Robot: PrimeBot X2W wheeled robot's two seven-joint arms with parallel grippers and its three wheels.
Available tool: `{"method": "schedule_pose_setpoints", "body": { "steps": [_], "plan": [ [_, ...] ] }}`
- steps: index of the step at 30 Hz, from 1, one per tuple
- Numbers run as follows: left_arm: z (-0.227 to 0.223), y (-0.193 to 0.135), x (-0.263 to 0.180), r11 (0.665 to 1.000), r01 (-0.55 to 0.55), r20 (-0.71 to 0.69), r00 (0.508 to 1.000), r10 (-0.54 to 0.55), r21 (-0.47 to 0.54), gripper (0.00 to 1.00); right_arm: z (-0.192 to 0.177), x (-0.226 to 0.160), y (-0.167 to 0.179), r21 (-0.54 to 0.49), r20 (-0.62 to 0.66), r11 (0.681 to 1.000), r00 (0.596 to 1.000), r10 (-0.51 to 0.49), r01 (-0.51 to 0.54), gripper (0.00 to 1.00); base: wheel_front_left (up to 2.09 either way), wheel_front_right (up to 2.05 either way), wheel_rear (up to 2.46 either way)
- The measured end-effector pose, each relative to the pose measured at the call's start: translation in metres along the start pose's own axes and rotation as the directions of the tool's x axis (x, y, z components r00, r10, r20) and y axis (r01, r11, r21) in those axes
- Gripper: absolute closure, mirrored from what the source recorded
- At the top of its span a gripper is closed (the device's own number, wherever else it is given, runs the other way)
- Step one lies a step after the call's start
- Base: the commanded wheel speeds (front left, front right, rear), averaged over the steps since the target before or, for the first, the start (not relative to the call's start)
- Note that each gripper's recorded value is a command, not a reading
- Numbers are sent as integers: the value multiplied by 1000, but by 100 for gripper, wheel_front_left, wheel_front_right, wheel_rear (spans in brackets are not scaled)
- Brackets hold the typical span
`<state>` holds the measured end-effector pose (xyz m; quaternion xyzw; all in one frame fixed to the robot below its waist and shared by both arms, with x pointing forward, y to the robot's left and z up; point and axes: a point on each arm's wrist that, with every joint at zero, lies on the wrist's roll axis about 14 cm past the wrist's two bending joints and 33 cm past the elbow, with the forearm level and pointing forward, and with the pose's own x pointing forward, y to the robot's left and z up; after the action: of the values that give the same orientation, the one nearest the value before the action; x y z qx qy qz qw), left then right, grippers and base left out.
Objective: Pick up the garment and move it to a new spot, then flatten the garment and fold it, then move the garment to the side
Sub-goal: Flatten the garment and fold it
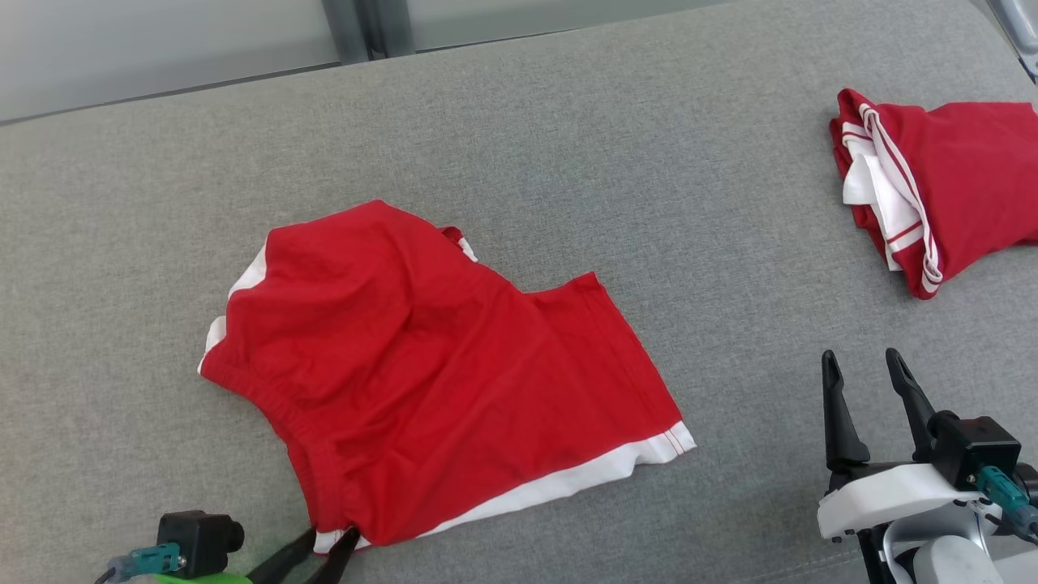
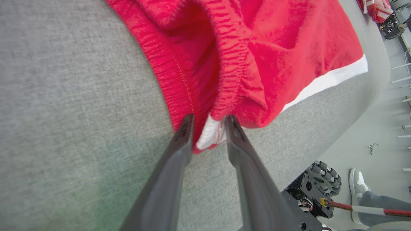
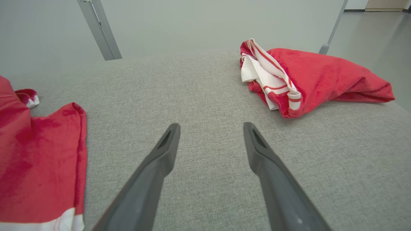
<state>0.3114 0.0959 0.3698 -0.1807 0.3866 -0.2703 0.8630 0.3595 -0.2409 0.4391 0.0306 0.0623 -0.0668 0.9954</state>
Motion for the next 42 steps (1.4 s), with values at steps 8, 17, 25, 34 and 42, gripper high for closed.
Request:
{"method": "schedule_pose_setpoints", "body": {
  "steps": [8,17,25,34,42],
  "plan": [
    [49,7,-11,990,-138,347,928,132,-9,0,27,1,-7,-48,83,999,996,-11,15,0,0,0,0],
    [85,2,-41,952,-307,601,762,242,7,0,57,-9,-7,-114,171,993,985,18,1,0,0,0,0],
    [102,-2,-83,934,-356,737,631,242,-2,0,71,-21,20,-118,219,990,970,105,-80,0,0,0,0],
    [98,-1,-97,926,-378,769,595,234,11,0,73,-31,46,-108,232,982,957,174,-153,0,0,0,0],
    [93,1,-91,923,-383,754,615,230,31,0,65,-36,50,-101,211,981,960,182,-164,0,0,0,0]
  ]
}}
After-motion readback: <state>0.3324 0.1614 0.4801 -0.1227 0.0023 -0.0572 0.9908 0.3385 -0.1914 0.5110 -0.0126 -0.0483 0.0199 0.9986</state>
